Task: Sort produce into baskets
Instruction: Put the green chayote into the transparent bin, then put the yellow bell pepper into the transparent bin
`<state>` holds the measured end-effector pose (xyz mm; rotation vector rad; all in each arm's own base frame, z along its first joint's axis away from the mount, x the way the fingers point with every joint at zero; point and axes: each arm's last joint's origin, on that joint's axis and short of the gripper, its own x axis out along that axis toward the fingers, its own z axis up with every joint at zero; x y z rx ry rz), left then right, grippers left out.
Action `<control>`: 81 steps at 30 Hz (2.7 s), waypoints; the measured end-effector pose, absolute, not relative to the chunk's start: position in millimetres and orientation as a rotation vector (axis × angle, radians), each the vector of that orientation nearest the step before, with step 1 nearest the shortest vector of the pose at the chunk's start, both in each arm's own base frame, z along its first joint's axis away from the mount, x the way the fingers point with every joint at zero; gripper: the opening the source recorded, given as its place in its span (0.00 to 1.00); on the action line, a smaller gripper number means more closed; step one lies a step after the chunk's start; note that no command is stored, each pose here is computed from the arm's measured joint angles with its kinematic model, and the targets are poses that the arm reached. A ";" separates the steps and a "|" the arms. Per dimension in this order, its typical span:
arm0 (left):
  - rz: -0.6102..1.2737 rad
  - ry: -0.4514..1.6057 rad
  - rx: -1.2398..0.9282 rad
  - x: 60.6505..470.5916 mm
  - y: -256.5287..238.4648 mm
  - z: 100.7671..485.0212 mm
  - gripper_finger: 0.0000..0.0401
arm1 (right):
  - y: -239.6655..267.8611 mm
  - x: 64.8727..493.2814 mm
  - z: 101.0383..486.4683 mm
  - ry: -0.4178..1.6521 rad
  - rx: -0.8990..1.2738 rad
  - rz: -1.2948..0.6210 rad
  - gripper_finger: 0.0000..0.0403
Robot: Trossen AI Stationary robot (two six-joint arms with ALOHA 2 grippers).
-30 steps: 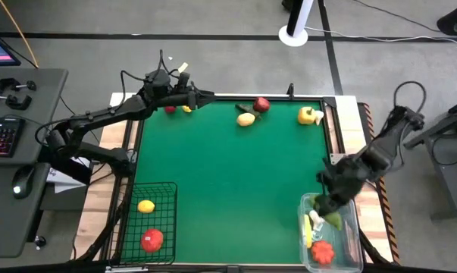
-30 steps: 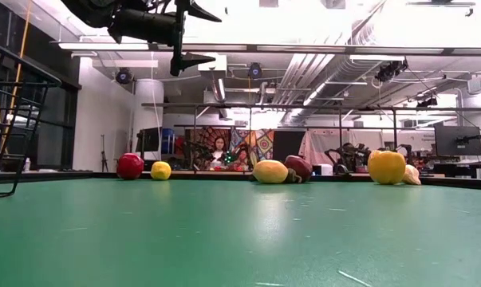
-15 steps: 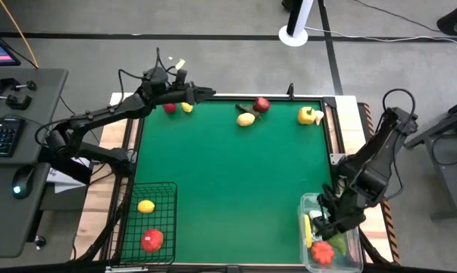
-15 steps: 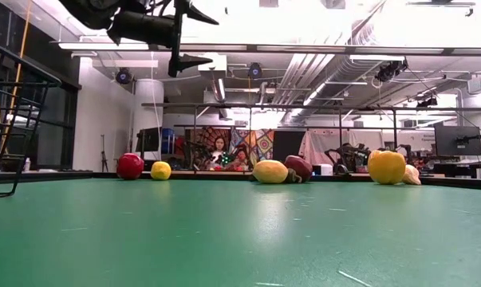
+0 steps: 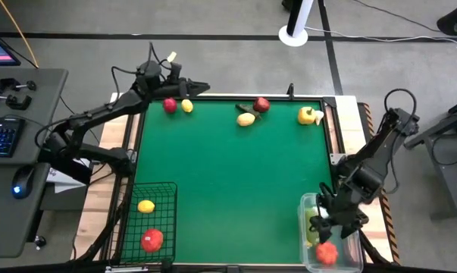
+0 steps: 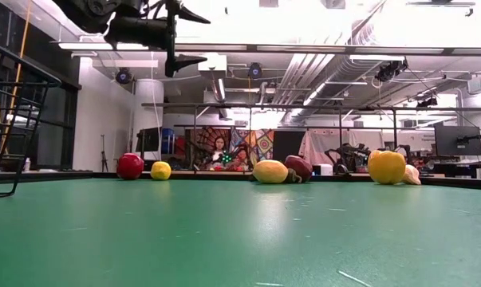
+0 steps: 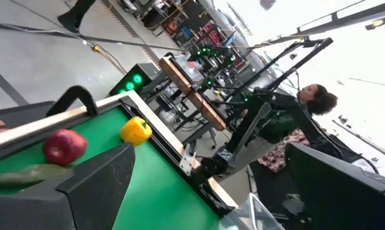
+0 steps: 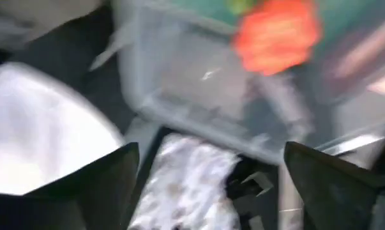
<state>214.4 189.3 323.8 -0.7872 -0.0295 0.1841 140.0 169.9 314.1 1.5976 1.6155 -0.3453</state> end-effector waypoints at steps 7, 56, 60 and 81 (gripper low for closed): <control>0.194 -0.048 -0.773 199.9 203.3 325.4 0.97 | 115.9 162.8 342.8 0.745 1.767 -0.354 0.97; 0.184 -0.047 -0.810 190.0 211.1 325.3 0.97 | -132.3 185.9 255.7 0.672 0.946 -1.749 0.97; 0.184 -0.047 -0.810 190.0 211.1 325.2 0.97 | -130.5 181.3 254.4 0.661 0.910 -1.816 0.92; 0.185 -0.047 -0.835 190.0 210.9 325.0 0.97 | -148.1 176.0 207.9 0.440 0.934 -1.884 0.71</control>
